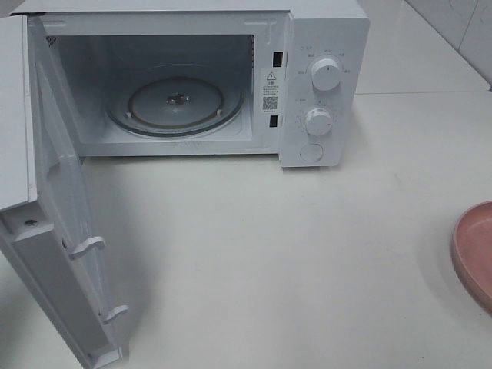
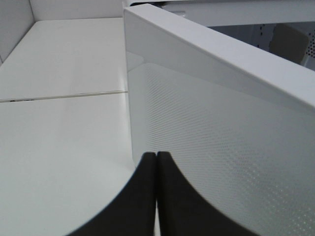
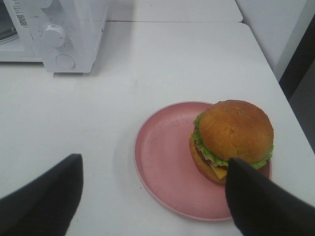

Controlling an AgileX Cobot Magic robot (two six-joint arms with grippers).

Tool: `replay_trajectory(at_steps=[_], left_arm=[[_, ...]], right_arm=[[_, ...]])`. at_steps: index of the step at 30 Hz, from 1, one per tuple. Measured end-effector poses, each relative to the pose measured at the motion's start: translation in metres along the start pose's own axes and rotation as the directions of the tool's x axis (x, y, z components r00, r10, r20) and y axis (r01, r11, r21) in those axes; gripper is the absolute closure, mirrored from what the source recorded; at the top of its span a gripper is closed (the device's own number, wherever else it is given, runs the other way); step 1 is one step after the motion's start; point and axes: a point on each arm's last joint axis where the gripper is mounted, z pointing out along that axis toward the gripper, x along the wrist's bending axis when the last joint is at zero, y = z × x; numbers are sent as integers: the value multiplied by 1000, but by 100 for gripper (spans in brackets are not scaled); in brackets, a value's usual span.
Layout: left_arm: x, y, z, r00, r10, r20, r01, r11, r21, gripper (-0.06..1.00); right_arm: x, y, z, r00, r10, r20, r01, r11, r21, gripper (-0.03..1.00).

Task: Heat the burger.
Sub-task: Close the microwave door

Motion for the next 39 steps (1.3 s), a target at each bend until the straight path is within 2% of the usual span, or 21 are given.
replay_trajectory(at_steps=[3, 5, 6, 7, 8, 9, 11, 14, 16, 23, 27, 39], left_arm=[[-2, 0, 3, 1000, 5, 20, -5, 1000, -13, 94], [-10, -1, 10, 994, 36, 106, -31, 999, -43, 94], [-10, -1, 10, 994, 36, 106, -31, 999, -43, 94], [-15, -3, 15, 985, 44, 168, -35, 998, -52, 94], [-18, -4, 18, 979, 44, 198, -35, 998, -51, 94], [-18, -4, 18, 979, 44, 198, -35, 998, -51, 94], [-25, -12, 27, 962, 39, 272, -31, 999, -32, 94], [-26, -14, 29, 959, 34, 282, -28, 999, -27, 94], [-29, -19, 37, 946, 17, 325, -4, 999, -40, 94], [-33, -21, 54, 935, -5, 355, 15, 999, -28, 94], [-45, -16, 70, 916, 6, 400, 7, 999, -32, 94], [-54, -4, 105, 924, -58, 377, 81, 996, -45, 94]], right_arm=[[0, 0, 0, 1000, 0, 0, 0, 1000, 0, 20], [0, 0, 0, 1000, 0, 0, 0, 1000, 0, 20], [0, 0, 0, 1000, 0, 0, 0, 1000, 0, 20], [0, 0, 0, 1000, 0, 0, 0, 1000, 0, 20], [0, 0, 0, 1000, 0, 0, 0, 1000, 0, 20], [0, 0, 0, 1000, 0, 0, 0, 1000, 0, 20], [0, 0, 0, 1000, 0, 0, 0, 1000, 0, 20], [0, 0, 0, 1000, 0, 0, 0, 1000, 0, 20], [0, 0, 0, 1000, 0, 0, 0, 1000, 0, 20], [0, 0, 0, 1000, 0, 0, 0, 1000, 0, 20], [0, 0, 0, 1000, 0, 0, 0, 1000, 0, 20], [0, 0, 0, 1000, 0, 0, 0, 1000, 0, 20]])
